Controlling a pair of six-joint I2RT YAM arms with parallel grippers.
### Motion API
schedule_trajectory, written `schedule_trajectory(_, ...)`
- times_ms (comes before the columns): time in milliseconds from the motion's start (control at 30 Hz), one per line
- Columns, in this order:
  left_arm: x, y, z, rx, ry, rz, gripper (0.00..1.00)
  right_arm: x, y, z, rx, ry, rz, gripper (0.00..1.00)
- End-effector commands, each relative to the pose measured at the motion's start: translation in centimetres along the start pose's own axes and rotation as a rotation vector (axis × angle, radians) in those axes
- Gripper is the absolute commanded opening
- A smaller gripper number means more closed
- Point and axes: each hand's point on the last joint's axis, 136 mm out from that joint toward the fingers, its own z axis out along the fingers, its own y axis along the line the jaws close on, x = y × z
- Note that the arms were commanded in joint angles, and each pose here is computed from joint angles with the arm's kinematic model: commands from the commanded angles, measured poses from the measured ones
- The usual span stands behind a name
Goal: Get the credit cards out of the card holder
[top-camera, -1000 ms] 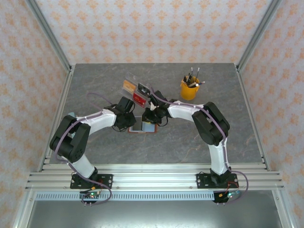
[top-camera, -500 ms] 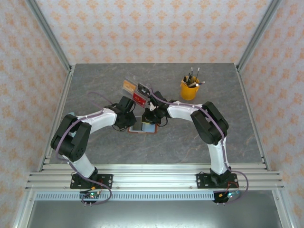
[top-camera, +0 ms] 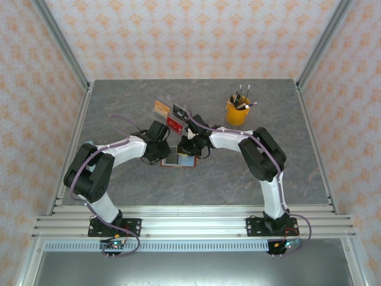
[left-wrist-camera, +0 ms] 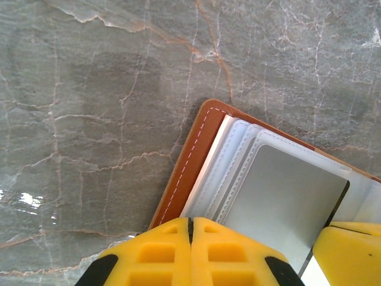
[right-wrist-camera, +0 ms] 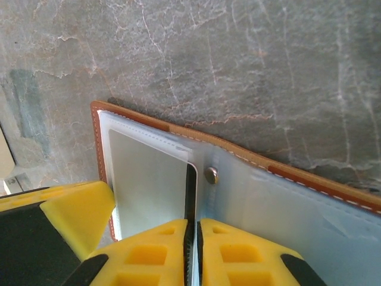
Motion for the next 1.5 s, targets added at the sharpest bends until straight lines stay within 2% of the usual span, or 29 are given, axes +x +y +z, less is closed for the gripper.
schedule_trajectory(0, 0.1, 1.1, 0.4, -0.050, 0.022, 0.009, 0.06, 0.3, 0.0, 0.8, -0.016, 0.021, 0.014, 0.14)
schedule_trajectory(200, 0.3, 1.0, 0.6, -0.045, 0.030, 0.010, 0.06, 0.4, 0.1, 1.0, -0.024, 0.029, 0.015, 0.13)
schedule_trajectory(467, 0.1, 1.5, 0.5, -0.067, 0.020, 0.009, 0.06, 0.1, -0.1, 0.0, -0.016, 0.008, 0.009, 0.06)
schedule_trajectory(833, 0.0, 1.9, 0.3, -0.075, 0.013, 0.004, 0.07, 0.1, -2.2, -2.0, 0.050, -0.010, 0.017, 0.05)
schedule_trajectory(933, -0.3, 1.4, -0.2, -0.056, 0.006, 0.010, 0.07, 0.0, -1.8, -1.9, 0.028, -0.008, 0.020, 0.07)
schedule_trajectory(1133, -1.8, -0.3, -3.2, 0.003, -0.056, 0.039, 0.09, -0.2, -1.2, -2.2, 0.005, -0.016, 0.030, 0.23)
schedule_trajectory(1233, -1.7, -1.7, -4.2, 0.073, -0.047, 0.072, 0.12, -0.1, -1.7, -1.9, 0.013, -0.012, 0.045, 0.29)
schedule_trajectory(1467, -1.7, -2.9, -4.4, 0.117, -0.030, 0.105, 0.13, -0.2, -1.5, -1.4, -0.026, -0.005, 0.063, 0.31)
